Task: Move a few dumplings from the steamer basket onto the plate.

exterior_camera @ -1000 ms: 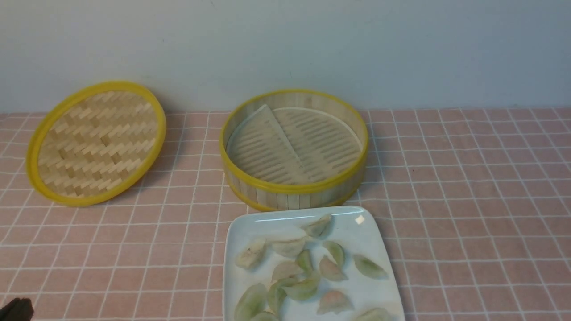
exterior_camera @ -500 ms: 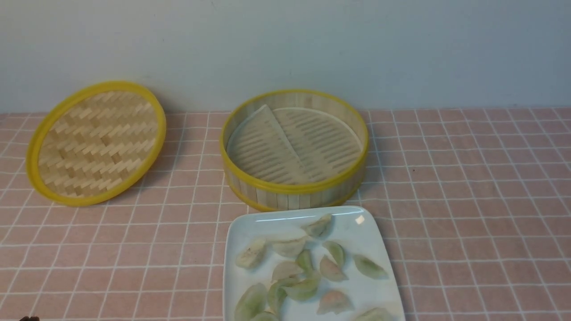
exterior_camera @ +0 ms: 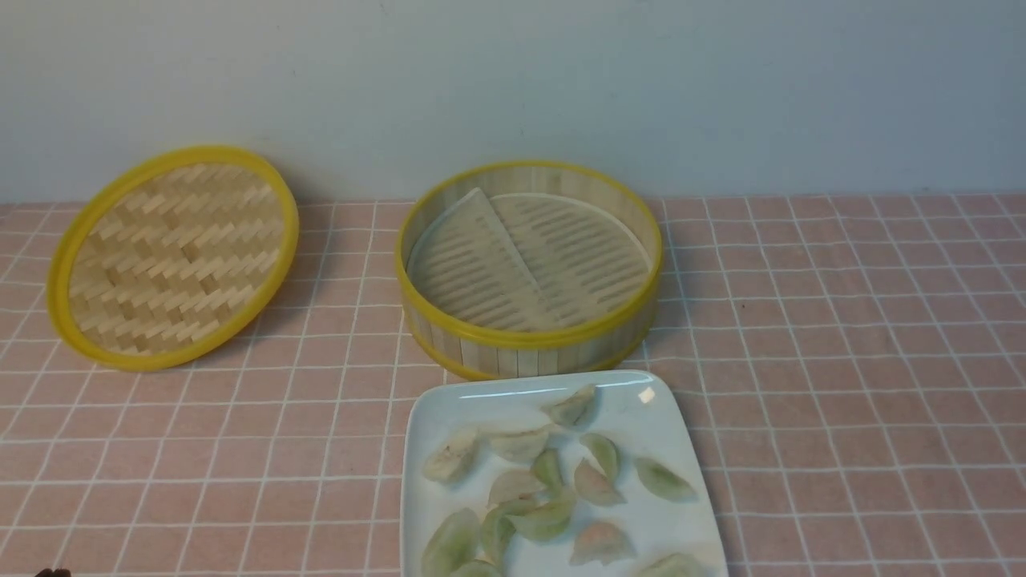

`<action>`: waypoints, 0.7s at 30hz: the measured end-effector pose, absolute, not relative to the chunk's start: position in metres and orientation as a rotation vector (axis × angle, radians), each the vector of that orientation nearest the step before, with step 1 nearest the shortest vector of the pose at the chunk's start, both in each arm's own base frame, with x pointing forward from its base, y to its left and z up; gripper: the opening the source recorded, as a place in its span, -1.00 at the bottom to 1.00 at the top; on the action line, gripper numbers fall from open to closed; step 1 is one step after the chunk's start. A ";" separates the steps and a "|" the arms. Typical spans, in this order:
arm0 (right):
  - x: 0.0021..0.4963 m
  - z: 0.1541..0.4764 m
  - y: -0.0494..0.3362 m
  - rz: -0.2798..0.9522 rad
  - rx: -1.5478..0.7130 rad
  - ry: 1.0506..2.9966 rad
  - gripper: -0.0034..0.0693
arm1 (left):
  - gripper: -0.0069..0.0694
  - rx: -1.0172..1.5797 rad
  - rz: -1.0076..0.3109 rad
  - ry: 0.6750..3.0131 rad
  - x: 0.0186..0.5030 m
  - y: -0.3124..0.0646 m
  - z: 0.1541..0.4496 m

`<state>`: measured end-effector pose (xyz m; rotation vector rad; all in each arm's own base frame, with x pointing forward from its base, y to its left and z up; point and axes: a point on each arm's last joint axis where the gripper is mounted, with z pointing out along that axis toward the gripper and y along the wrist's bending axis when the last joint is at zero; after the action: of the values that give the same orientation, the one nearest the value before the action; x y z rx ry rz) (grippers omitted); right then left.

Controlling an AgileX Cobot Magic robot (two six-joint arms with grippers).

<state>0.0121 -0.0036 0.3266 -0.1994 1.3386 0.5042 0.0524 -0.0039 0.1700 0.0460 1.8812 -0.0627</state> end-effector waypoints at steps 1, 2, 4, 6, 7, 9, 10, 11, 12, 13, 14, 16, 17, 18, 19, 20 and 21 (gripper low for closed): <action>0.012 0.327 -0.004 0.504 -0.199 1.338 -0.95 | -0.84 0.046 -0.063 1.881 0.052 -0.004 0.170; 0.012 0.327 -0.003 0.505 -0.204 1.333 -0.95 | -0.84 0.046 -0.063 1.881 0.052 -0.004 0.170; 0.011 0.328 -0.003 0.510 -0.212 1.323 -0.95 | -0.84 0.046 -0.063 1.881 0.052 -0.004 0.170; 0.010 0.328 -0.001 0.524 -0.227 1.318 -0.95 | -0.84 0.045 -0.064 1.881 0.052 -0.004 0.170; 0.010 0.328 0.000 0.529 -0.247 1.314 -0.95 | -0.84 0.045 -0.064 1.881 0.052 -0.004 0.170; 0.009 0.328 0.002 0.537 -0.277 1.312 -0.95 | -0.84 0.045 -0.064 1.881 0.052 -0.004 0.170; 0.008 0.328 0.003 0.531 -0.287 1.310 -0.95 | -0.84 0.045 -0.064 1.881 0.052 -0.004 0.170; 0.008 0.328 0.003 0.535 -0.294 1.308 -0.95 | -0.84 0.045 -0.064 1.881 0.052 -0.004 0.170; 0.008 0.328 0.004 0.540 -0.298 1.308 -0.95 | -0.84 0.045 -0.064 1.881 0.052 -0.004 0.170; 0.008 0.328 0.004 0.538 -0.302 1.307 -0.95 | -0.84 0.045 -0.064 1.881 0.052 -0.004 0.170; 0.008 0.327 0.004 0.537 -0.307 1.308 -0.95 | -0.84 0.045 -0.064 1.881 0.052 -0.004 0.170; 0.010 0.323 0.005 0.496 -0.292 1.323 -0.95 | -0.84 0.045 -0.064 1.881 0.052 -0.004 0.170; 0.011 0.321 0.005 0.465 -0.273 1.333 -0.95 | -0.84 0.045 -0.064 1.881 0.052 -0.004 0.170; 0.013 0.317 0.006 0.439 -0.255 1.348 -0.95 | -0.84 0.045 -0.064 1.881 0.052 -0.004 0.170; 0.017 0.309 0.006 0.369 -0.205 1.379 -0.95 | -0.84 0.045 -0.064 1.881 0.052 -0.004 0.170; 0.021 0.302 0.006 0.316 -0.166 1.407 -0.95 | -0.84 0.045 -0.064 1.881 0.052 -0.004 0.170; 0.026 0.292 0.006 0.266 -0.127 1.439 -0.95 | -0.84 0.045 -0.064 1.881 0.052 -0.004 0.170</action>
<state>0.0257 0.0062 0.2924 -0.1274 1.4389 0.2656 0.0524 -0.0040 0.1700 0.0455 1.8812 -0.0635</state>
